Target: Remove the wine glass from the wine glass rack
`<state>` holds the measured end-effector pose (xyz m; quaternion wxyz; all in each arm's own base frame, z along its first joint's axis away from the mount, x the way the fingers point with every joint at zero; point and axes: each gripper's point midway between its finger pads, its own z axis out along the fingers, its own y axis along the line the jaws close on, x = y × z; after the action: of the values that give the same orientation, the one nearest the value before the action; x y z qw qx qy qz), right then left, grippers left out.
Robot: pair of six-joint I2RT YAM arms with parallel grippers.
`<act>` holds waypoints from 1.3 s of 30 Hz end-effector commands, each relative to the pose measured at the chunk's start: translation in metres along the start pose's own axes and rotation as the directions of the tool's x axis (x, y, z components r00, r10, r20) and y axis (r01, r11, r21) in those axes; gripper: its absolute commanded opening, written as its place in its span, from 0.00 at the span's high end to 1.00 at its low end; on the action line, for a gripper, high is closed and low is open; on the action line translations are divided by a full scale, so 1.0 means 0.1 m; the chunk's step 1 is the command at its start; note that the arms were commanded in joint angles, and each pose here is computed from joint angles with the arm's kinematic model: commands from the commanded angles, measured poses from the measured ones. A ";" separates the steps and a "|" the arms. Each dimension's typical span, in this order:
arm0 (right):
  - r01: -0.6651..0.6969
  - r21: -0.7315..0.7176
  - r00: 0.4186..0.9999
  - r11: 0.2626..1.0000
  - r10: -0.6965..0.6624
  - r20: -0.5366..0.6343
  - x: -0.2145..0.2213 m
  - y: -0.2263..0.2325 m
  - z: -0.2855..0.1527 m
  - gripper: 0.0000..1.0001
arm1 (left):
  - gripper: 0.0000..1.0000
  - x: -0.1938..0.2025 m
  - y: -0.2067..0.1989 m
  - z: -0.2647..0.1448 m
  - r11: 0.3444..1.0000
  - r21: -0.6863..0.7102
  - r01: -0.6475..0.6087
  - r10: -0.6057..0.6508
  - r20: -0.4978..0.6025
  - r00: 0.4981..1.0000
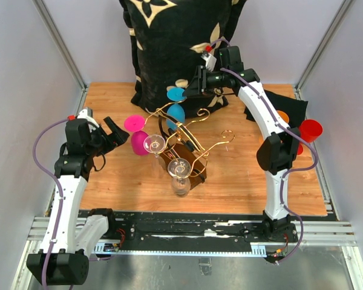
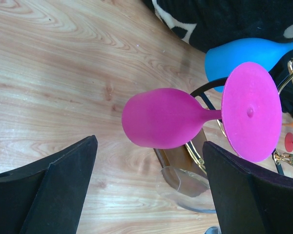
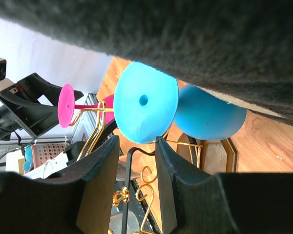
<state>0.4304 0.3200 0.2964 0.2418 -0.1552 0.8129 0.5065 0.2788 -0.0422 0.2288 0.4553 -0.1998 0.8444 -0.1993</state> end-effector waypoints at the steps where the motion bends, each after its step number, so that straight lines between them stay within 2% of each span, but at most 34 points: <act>1: 0.030 0.009 0.999 1.000 -0.030 -0.018 0.10 0.08 0.03 0.64 | 0.05 -0.01 -0.01 -0.04 1.000 0.010 -0.019 0.019 0.012 1.000; 10: 0.031 0.078 0.999 0.996 -0.030 -0.020 0.14 0.00 0.01 0.63 | 0.05 0.02 -0.02 -0.02 1.000 0.023 -0.013 0.013 0.008 1.000; 15: 0.038 0.058 0.999 0.998 -0.038 -0.011 0.08 0.06 0.07 0.62 | 0.05 0.02 -0.02 -0.02 1.000 0.023 -0.015 0.015 0.006 1.000; 29: 0.057 0.029 0.998 0.998 -0.058 0.038 -0.08 0.18 0.14 0.73 | 0.04 0.03 0.00 -0.01 1.000 0.019 -0.021 0.020 0.007 1.000; 39: 0.044 -0.001 0.999 0.999 -0.044 0.031 -0.10 0.20 0.23 0.72 | 0.04 0.06 0.01 0.01 1.000 0.023 -0.017 0.017 0.000 1.000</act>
<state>0.4362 0.3292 0.3037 0.2655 -0.1478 0.8192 0.4864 0.2756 -0.0428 0.2211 0.4505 -0.1980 0.8475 -0.1989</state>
